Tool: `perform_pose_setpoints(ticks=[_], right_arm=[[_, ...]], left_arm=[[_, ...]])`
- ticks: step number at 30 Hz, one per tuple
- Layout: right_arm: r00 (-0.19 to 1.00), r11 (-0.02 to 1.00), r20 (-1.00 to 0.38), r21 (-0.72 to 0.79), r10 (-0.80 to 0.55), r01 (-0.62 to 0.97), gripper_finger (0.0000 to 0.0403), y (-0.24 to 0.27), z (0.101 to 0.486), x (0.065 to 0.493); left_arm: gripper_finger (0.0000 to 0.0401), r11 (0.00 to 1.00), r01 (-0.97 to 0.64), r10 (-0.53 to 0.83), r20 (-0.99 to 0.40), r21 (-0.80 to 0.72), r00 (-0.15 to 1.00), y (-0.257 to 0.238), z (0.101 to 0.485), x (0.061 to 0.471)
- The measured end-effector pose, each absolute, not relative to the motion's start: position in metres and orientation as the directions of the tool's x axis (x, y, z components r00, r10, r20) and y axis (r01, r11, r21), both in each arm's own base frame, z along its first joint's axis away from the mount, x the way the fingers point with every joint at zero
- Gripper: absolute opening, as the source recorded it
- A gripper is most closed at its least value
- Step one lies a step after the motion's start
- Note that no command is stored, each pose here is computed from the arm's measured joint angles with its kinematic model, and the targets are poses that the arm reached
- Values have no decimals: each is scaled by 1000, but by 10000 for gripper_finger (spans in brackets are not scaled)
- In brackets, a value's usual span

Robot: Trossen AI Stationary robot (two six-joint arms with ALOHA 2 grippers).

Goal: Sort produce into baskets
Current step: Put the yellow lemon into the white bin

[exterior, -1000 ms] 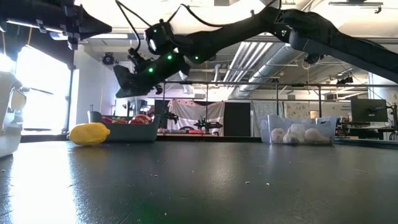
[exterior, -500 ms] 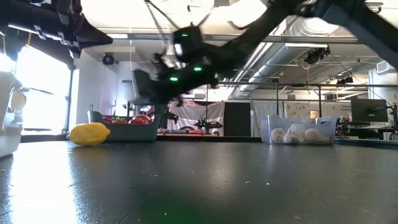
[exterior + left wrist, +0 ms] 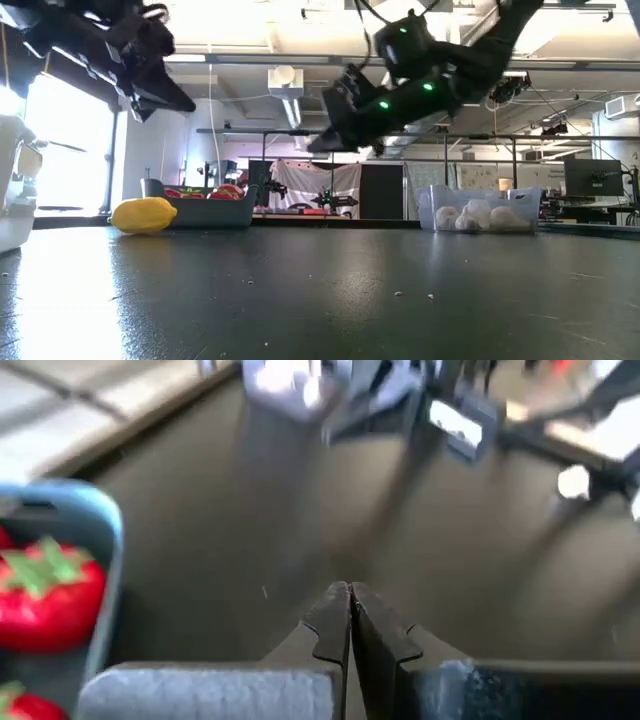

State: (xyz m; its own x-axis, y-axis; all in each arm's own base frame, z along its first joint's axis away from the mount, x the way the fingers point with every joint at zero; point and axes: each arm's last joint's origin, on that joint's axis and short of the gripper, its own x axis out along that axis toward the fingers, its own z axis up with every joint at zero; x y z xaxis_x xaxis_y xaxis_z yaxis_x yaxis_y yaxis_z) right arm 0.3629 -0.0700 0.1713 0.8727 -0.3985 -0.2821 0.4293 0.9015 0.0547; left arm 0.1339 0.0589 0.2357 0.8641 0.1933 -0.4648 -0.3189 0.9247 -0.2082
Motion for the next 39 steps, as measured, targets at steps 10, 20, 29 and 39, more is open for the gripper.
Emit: perform_pose_setpoints(ticks=[10, 20, 29, 39], right_arm=[[833, 873, -314, 23, -456, 487, 0, -64, 163, 314], [823, 878, -331, -34, -461, 478, 0, -64, 159, 309], [827, 886, -335, -64, -452, 459, 0, -64, 159, 309], [825, 888, -339, -76, -451, 454, 0, -64, 158, 309]], left_arm=[[28, 923, -333, 52, -795, -192, 604, 56, 226, 172], [156, 930, -359, 53, -935, -82, 351, 49, 218, 207], [241, 929, -369, 51, -981, -21, 186, 46, 188, 227], [245, 946, -322, 81, -991, 41, 110, 49, 169, 235]])
